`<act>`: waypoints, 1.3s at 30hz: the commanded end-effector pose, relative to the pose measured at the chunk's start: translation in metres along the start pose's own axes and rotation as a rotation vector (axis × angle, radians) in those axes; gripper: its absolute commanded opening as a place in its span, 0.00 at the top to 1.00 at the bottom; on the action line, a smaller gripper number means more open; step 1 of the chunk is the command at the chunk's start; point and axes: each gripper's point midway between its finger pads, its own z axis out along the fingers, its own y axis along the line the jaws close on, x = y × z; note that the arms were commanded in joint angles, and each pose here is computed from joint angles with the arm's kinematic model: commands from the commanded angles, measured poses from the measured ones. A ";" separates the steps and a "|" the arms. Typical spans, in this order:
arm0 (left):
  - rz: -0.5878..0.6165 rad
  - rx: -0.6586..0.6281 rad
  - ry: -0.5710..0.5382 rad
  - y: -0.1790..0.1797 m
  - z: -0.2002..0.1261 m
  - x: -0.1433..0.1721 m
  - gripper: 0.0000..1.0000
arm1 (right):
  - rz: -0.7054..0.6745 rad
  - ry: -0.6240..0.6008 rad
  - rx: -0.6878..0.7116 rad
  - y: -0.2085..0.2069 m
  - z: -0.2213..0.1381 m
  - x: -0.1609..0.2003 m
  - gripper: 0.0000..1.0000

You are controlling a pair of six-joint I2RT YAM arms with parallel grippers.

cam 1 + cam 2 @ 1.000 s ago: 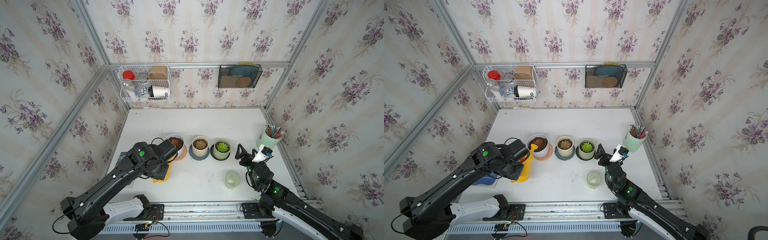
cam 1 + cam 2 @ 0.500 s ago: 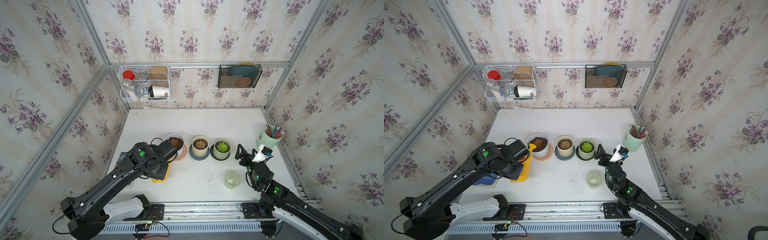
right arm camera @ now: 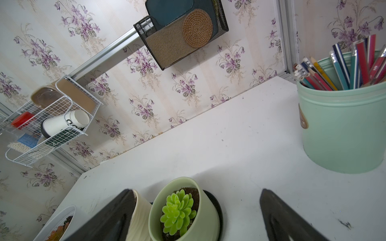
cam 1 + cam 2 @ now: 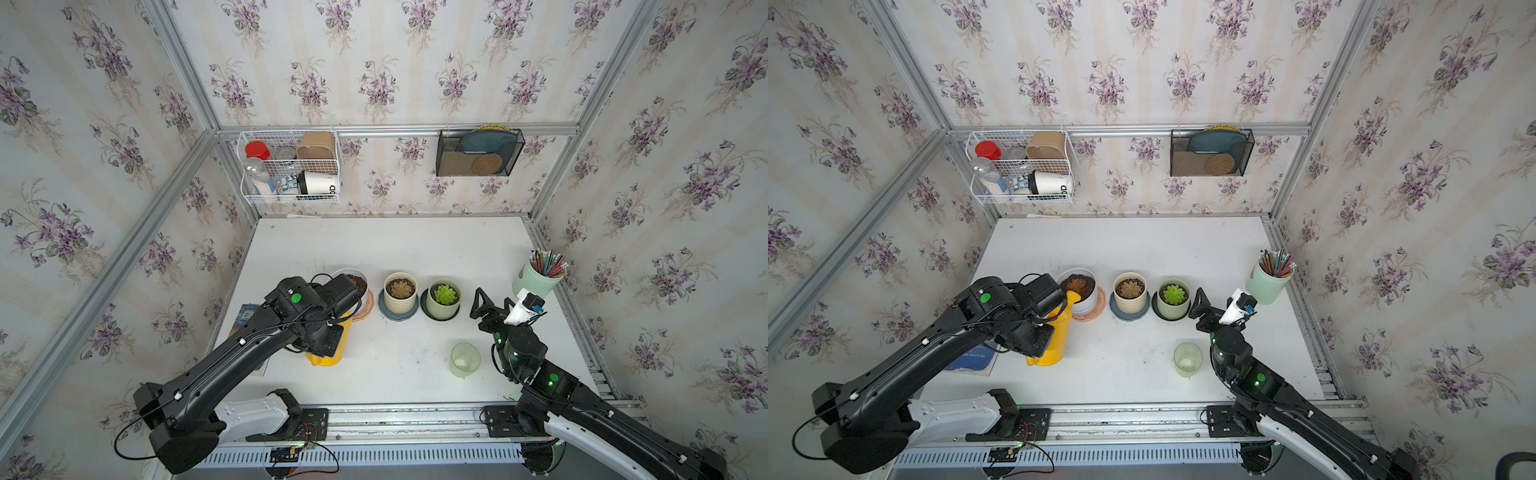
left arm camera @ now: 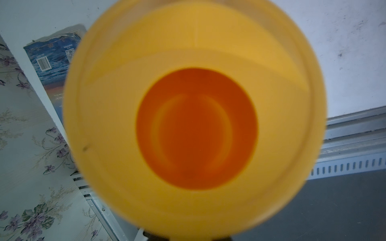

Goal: Water the succulent around the soil edge
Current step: Water the soil of the potted plant with water.

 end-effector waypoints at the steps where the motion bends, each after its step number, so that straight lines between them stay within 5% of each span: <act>1: 0.040 -0.008 0.073 0.004 -0.006 0.017 1.00 | 0.019 -0.015 -0.008 0.002 0.000 -0.004 0.02; 18: 0.000 -0.064 0.061 0.019 -0.011 0.023 1.00 | 0.023 -0.014 -0.012 0.003 0.000 -0.004 0.02; 25: 0.089 0.144 -0.047 -0.026 -0.013 -0.006 1.00 | 0.021 -0.014 -0.009 0.002 0.000 -0.004 0.02; 39: 0.256 0.145 -0.068 -0.065 0.005 -0.045 1.00 | 0.016 -0.012 -0.006 0.002 0.001 -0.002 0.02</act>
